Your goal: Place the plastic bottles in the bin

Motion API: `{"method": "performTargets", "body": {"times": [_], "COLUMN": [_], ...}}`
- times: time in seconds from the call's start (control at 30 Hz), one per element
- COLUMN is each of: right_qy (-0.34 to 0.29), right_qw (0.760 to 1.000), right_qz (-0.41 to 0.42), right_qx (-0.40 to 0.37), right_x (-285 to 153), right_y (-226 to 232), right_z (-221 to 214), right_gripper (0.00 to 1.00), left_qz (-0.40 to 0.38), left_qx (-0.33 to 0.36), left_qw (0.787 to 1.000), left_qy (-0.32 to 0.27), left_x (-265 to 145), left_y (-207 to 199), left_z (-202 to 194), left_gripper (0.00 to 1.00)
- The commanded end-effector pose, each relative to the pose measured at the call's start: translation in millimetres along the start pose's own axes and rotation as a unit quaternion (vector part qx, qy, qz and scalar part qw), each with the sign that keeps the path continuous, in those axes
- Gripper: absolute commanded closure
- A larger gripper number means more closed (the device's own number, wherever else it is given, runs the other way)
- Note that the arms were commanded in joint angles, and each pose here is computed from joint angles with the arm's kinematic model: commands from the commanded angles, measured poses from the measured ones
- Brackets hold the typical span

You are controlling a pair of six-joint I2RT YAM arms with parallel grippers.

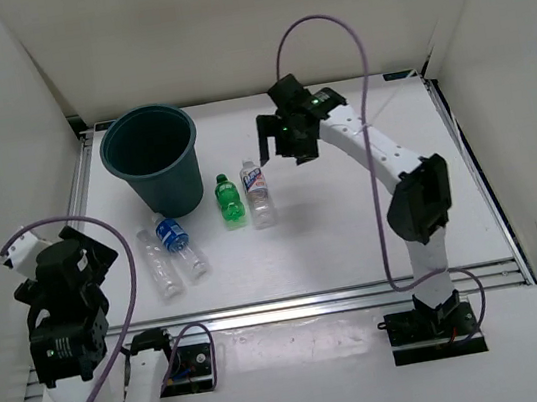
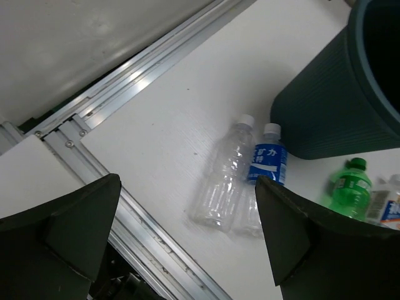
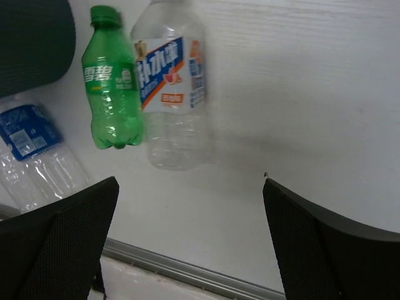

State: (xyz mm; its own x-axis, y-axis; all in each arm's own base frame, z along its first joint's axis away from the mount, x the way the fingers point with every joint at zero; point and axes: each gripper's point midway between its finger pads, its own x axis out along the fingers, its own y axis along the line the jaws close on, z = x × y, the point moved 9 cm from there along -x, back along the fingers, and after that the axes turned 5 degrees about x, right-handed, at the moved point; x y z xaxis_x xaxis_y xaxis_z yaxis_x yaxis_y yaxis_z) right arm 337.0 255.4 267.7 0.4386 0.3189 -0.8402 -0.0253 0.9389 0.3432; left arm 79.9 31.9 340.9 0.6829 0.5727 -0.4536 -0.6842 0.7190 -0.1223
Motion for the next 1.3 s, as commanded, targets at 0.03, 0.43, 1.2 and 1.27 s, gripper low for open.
{"method": "performTargets", "body": {"times": [0.03, 0.43, 1.2, 1.27], "right_qy": [0.014, 0.079, 0.158, 0.159], "right_qw": [0.997, 0.995, 0.985, 0.986], "right_qz": [0.058, 0.056, 0.062, 0.047], "right_qx": [-0.052, -0.039, -0.021, -0.014], "right_x": [10, 105, 182, 177], "right_y": [21, 19, -6, -17], "right_z": [16, 12, -22, -23], "right_gripper": [0.0, 0.0, 0.44, 0.5], "left_qz": [-0.059, -0.039, -0.02, -0.02], "left_qx": [-0.028, -0.009, 0.021, 0.021], "left_qw": [0.998, 0.999, 0.999, 0.999], "left_qy": [-0.022, 0.007, 0.046, 0.046], "left_x": [-10, -2, -3, -4], "left_y": [-4, -9, -3, -2], "left_z": [2, 2, -6, -8], "left_gripper": [0.01, 0.01, 0.01, 0.01]}}
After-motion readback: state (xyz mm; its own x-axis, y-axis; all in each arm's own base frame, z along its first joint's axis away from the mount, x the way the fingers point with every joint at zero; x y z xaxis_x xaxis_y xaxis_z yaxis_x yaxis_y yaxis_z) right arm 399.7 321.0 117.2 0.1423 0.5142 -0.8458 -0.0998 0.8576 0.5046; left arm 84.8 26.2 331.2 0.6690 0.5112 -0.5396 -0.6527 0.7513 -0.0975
